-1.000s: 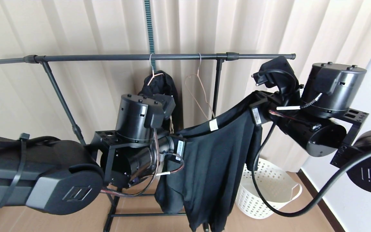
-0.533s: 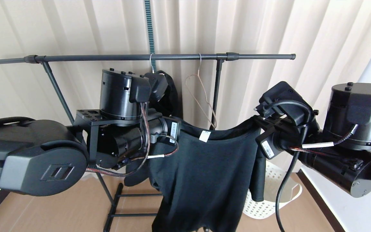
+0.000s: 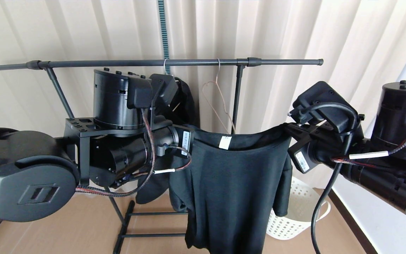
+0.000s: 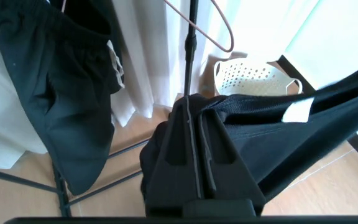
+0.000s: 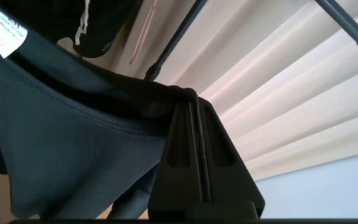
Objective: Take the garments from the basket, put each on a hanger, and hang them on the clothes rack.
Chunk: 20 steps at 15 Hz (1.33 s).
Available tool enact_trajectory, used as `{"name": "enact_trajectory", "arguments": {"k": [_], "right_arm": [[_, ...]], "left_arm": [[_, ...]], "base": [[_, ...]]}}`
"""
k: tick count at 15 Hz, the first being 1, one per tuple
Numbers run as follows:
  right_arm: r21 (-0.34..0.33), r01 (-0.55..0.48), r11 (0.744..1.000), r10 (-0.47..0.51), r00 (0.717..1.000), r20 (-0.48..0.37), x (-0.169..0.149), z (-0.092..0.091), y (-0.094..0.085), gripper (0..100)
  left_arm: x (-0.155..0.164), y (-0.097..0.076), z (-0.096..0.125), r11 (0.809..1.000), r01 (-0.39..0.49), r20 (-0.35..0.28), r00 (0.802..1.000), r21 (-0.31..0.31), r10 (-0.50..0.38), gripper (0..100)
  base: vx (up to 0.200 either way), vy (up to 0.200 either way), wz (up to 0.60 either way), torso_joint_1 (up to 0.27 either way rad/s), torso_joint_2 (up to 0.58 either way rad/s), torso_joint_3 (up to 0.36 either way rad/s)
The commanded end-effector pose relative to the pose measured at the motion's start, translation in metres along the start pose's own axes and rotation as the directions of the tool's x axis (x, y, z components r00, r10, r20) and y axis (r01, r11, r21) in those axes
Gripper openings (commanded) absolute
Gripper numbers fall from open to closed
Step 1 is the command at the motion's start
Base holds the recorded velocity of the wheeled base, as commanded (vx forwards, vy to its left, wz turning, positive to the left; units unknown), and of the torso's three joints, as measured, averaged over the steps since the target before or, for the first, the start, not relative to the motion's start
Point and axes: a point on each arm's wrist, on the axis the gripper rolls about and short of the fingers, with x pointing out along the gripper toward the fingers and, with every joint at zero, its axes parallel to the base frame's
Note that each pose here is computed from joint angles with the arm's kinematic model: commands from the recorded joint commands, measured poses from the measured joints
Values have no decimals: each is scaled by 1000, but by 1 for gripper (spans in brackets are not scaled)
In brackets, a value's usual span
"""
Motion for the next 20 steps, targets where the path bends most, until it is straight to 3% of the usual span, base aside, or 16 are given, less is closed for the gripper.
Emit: {"name": "enact_trajectory", "arguments": {"k": [1, 4, 7, 8, 11, 18, 20], "right_arm": [[4, 3, 1000, -3, 1000, 10, -3, 2, -2, 0], [-27, 0, 1000, 0, 1000, 5, -6, 0, -3, 0], [-130, -166, 977, 163, 986, -34, -47, -2, 10, 0], [-140, -238, 961, 230, 971, -69, -53, -6, 24, 0], [-94, -329, 940, 316, 939, -134, -58, -7, 47, 0], [33, -457, 889, 458, 887, -62, -74, 20, 82, 0], [91, -481, 872, 487, 872, -52, -69, 32, 103, 0]], "left_arm": [[-5, 0, 4, 1000, 4, 18, 1000, -4, -4, 0], [-6, 0, 11, 1000, 4, 40, 999, -7, -4, 0], [-5, 0, 25, 1000, 17, 86, 996, 9, -18, 0], [-2, -1, 29, 999, 47, 94, 994, 10, -47, 0], [8, 0, 37, 998, 57, 117, 992, 5, -58, 0], [34, -14, 51, 995, 104, 151, 983, 7, -104, 0], [34, -21, 53, 992, 126, 157, 979, 13, -127, 0]], "base": [[0, 0, 0, 0, 0, 0], [0, 0, 0, 0, 0, 0], [0, 0, 0, 0, 0, 0], [0, 0, 0, 0, 0, 0], [0, 0, 0, 0, 0, 0], [0, 0, 0, 0, 0, 0], [0, 0, 0, 0, 0, 0]]}}
